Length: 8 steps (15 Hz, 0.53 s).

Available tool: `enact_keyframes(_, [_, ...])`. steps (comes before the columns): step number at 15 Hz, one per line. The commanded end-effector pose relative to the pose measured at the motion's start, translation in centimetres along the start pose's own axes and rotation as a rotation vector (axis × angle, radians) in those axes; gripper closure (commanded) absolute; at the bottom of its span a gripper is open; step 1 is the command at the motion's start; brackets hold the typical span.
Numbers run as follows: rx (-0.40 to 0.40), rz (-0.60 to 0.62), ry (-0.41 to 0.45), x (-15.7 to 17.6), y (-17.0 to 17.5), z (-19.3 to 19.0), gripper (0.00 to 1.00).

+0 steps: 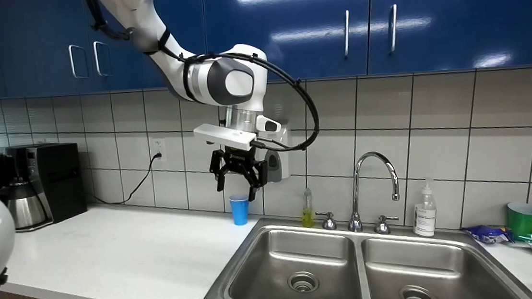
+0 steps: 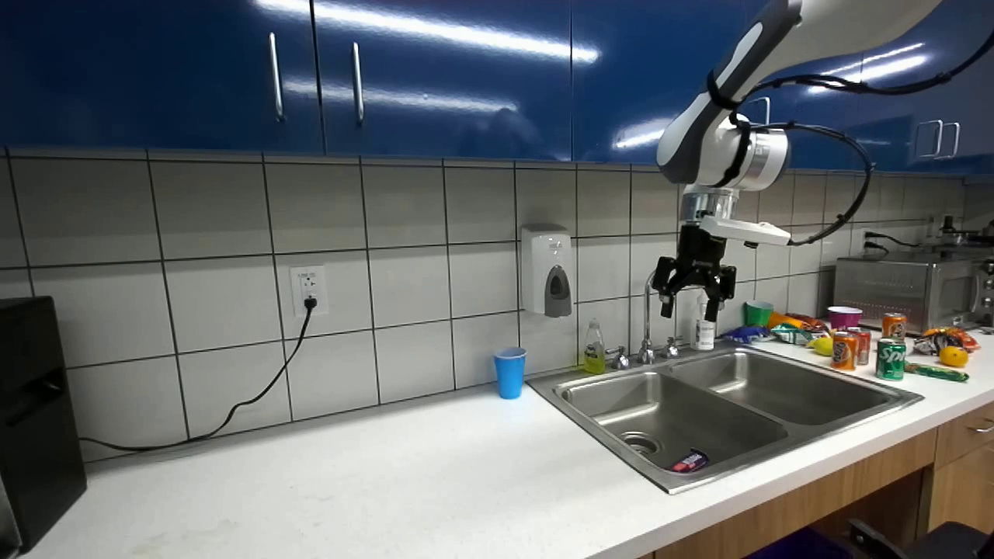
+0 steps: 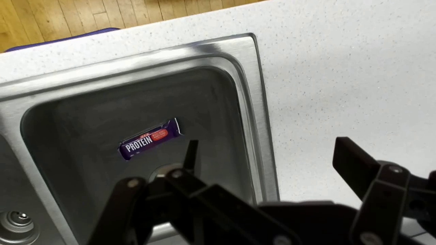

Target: Move the candy bar to the counter on the left

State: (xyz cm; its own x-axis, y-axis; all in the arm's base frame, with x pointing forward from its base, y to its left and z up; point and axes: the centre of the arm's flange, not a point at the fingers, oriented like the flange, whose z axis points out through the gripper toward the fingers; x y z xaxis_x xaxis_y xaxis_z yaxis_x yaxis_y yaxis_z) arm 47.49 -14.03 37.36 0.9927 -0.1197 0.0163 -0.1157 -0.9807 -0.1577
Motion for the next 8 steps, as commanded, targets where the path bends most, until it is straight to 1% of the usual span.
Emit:
enact_keyframes(1, [-0.009, 0.031, 0.010, 1.1, 0.5, 1.6, 0.00])
enact_keyframes(8, [-0.035, 0.106, -0.009, 1.8, 2.1, 5.0, 0.00])
